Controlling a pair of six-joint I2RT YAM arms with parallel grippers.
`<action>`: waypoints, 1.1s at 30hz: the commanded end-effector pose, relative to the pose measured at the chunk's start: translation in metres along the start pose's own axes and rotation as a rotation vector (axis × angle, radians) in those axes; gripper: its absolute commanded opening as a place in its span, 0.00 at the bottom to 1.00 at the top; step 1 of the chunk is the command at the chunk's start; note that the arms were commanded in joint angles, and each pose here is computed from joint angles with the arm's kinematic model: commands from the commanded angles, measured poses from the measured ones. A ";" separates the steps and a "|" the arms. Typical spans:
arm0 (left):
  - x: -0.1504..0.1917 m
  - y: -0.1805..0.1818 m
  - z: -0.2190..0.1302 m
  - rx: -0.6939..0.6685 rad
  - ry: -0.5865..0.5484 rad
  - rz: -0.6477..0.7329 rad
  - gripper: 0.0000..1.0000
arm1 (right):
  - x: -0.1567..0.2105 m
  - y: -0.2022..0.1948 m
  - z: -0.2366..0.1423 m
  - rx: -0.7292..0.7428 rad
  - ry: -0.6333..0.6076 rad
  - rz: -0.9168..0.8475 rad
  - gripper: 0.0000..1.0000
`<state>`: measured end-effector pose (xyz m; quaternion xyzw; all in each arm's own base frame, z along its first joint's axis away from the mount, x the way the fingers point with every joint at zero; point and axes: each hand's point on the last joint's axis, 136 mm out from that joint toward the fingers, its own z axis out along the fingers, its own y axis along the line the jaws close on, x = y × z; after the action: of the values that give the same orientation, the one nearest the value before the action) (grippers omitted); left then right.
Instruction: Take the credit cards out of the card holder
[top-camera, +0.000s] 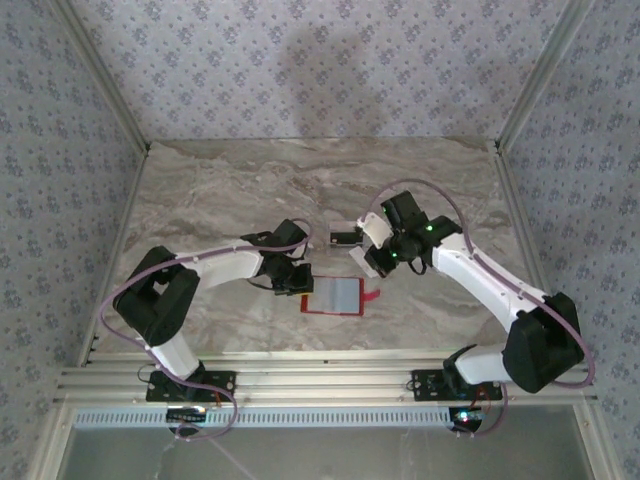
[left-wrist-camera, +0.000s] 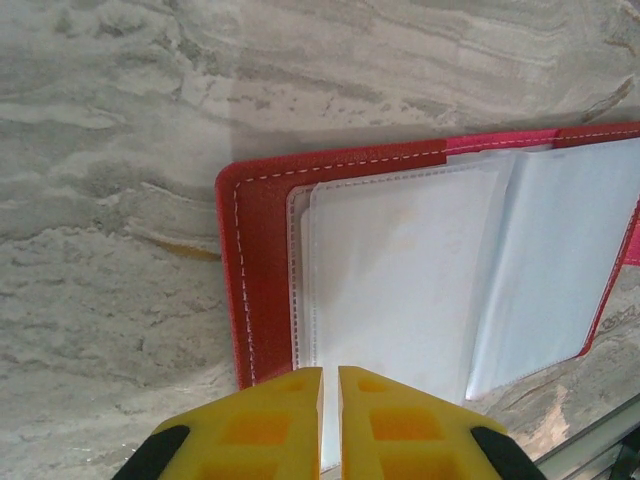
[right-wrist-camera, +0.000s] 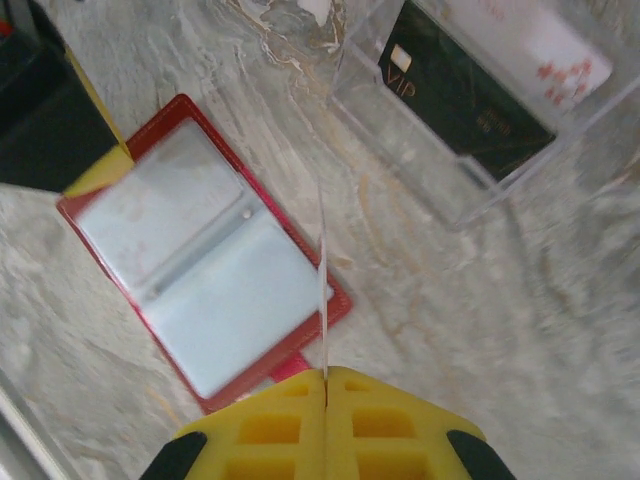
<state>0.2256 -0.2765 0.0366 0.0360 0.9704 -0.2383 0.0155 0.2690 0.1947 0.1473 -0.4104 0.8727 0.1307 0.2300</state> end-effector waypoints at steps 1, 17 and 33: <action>0.002 -0.002 -0.007 -0.006 -0.011 0.008 0.14 | 0.004 -0.007 -0.010 0.033 0.086 -0.232 0.00; 0.009 0.007 -0.003 -0.020 0.002 -0.002 0.11 | -0.030 -0.016 -0.018 0.041 0.216 -0.753 0.00; 0.021 0.010 0.005 0.006 0.014 -0.048 0.11 | -0.077 -0.049 0.023 0.012 0.281 -0.909 0.00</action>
<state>0.2117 -0.2672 0.0211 0.0189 0.9720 -0.2340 0.0035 0.3544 0.2324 0.1699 -0.7075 0.6828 -0.0245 0.1808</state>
